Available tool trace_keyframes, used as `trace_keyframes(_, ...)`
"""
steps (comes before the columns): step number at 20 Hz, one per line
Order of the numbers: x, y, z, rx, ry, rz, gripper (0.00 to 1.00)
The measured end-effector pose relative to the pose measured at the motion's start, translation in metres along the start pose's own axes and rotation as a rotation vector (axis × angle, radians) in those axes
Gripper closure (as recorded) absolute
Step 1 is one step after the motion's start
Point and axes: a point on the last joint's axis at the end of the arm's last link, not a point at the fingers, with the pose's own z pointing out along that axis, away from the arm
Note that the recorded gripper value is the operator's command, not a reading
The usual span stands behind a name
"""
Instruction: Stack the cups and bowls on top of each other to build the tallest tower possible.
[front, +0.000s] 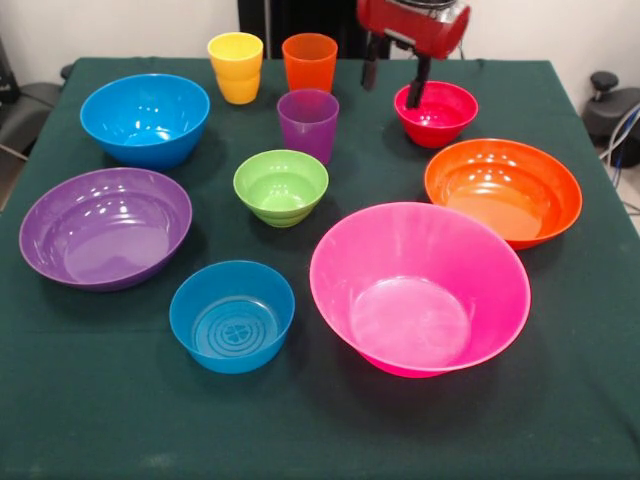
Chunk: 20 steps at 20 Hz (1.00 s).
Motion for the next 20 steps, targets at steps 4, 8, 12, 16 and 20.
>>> trace_keyframes(4, -0.003, -0.006, 0.003, -0.002, 0.007, 0.072, 0.00)
trace_keyframes(8, -0.020, -0.023, 0.008, -0.010, 0.018, 0.107, 0.00)
trace_keyframes(12, -0.040, -0.048, 0.013, -0.008, 0.025, 0.152, 0.00)
trace_keyframes(16, -0.042, -0.060, 0.013, 0.017, 0.014, 0.165, 0.00)
trace_keyframes(20, -0.027, -0.051, 0.006, 0.050, -0.009, 0.180, 0.00)
